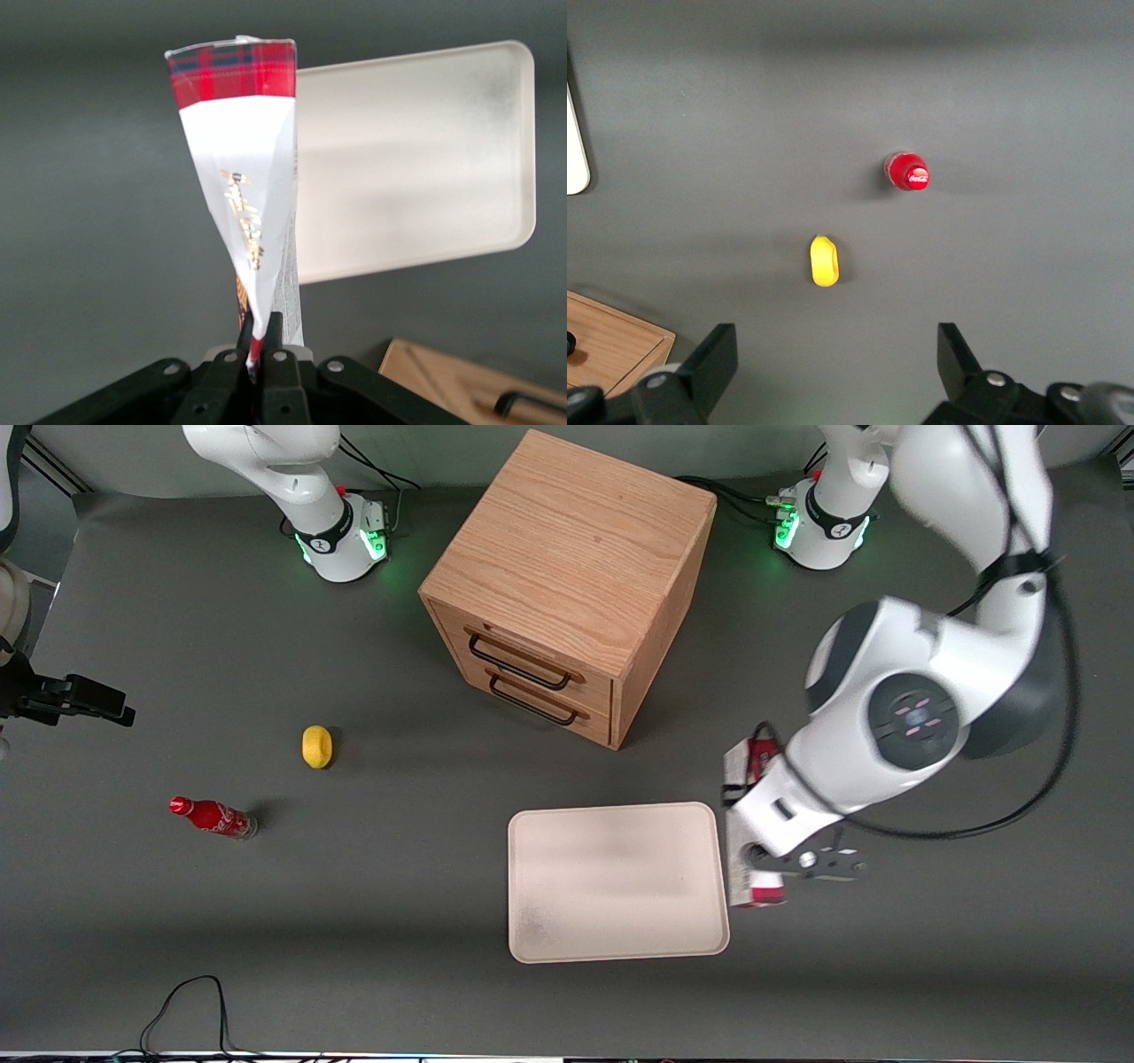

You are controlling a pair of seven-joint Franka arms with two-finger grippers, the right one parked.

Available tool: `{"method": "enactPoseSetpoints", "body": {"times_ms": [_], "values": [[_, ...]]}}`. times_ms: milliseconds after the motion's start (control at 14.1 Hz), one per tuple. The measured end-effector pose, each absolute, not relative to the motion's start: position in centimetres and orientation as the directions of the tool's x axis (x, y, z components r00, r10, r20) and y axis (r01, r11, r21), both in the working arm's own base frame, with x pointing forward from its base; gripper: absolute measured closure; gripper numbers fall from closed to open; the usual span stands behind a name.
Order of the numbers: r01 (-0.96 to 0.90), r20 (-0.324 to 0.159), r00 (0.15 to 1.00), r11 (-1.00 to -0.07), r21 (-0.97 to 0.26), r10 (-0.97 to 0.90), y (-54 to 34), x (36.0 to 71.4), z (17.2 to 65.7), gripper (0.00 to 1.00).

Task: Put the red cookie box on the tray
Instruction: 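Carry the held cookie box with the left gripper over the cream tray, then lower the cookie box onto the tray and open the left gripper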

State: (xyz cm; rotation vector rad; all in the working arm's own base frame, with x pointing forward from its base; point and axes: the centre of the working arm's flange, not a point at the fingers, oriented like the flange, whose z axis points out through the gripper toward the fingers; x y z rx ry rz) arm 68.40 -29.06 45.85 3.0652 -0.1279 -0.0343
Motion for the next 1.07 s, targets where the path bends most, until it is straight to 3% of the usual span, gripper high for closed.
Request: {"method": "enactPoseSetpoints", "body": {"times_ms": [426,781,1065], "values": [[-0.032,0.015,0.999,-0.995,0.095,-0.031,-28.8,71.9,37.0,0.97],[0.018,-0.035,0.999,-0.996,0.084,0.015,-29.9,71.8,30.1,0.97],[0.019,-0.058,0.998,-0.997,0.073,0.015,-30.1,71.2,28.1,0.97]]}}
